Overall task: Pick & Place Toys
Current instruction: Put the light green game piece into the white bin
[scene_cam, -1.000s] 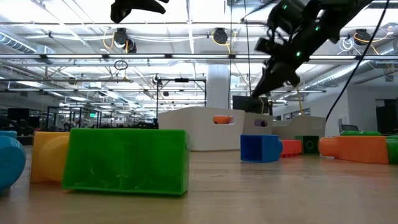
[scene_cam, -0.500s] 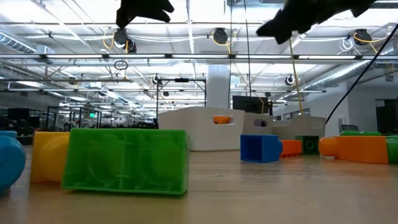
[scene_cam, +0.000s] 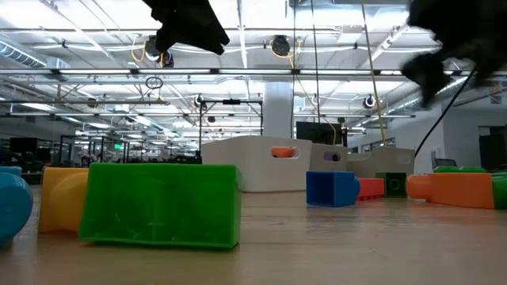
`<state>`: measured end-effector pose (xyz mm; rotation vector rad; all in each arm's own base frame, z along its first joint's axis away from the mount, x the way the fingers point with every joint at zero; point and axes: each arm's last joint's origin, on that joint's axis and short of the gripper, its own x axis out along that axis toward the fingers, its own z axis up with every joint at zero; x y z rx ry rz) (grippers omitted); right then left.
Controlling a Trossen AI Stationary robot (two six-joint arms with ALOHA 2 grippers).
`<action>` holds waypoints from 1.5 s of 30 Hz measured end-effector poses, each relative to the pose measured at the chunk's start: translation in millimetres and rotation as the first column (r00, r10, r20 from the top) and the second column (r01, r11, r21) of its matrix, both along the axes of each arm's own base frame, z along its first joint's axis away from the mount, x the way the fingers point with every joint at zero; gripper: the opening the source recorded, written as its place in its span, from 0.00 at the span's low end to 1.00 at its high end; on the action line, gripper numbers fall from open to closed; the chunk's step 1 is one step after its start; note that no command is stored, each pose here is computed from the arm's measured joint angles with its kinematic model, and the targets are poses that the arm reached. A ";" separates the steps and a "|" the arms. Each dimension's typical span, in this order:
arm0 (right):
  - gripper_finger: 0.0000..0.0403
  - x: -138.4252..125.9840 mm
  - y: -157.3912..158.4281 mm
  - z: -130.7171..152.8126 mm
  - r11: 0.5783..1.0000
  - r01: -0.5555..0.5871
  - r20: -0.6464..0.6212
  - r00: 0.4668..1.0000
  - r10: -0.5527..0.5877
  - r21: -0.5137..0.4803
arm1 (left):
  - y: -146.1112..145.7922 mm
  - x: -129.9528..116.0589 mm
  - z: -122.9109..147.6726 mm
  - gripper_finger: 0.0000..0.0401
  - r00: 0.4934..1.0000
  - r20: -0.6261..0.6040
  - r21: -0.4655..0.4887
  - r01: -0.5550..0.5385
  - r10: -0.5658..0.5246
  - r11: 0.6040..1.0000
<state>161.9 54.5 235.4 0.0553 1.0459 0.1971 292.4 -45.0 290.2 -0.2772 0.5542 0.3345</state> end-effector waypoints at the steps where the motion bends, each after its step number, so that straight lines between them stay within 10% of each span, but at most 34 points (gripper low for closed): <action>1: 0.76 -5.7 2.9 -4.2 1.000 0.014 -0.069 0.998 -0.014 0.001 | 0.5 0.4 0.2 0.28 1.000 0.004 0.002 -0.004 0.004 1.000; 20: 0.50 -55.6 28.8 -114.1 0.992 -0.120 -0.122 0.986 0.115 -0.031 | 13.5 5.7 3.7 0.28 0.996 0.060 -0.012 -0.061 0.062 0.998; 30: 0.20 -57.0 27.4 -114.5 0.996 -0.054 -0.114 0.992 0.045 -0.070 | 13.5 5.8 3.8 0.28 0.996 0.062 -0.016 -0.064 0.065 0.998; 39: 0.22 -35.9 43.8 -68.1 0.999 -0.045 0.034 0.998 0.045 0.017 | 13.4 5.9 4.0 0.28 0.996 0.065 -0.019 -0.066 0.067 0.998; 45: 0.22 -20.5 50.0 -39.7 0.995 -0.050 0.269 0.960 0.073 -0.091 | 13.3 6.8 5.4 0.28 0.994 0.084 -0.030 -0.069 0.071 0.997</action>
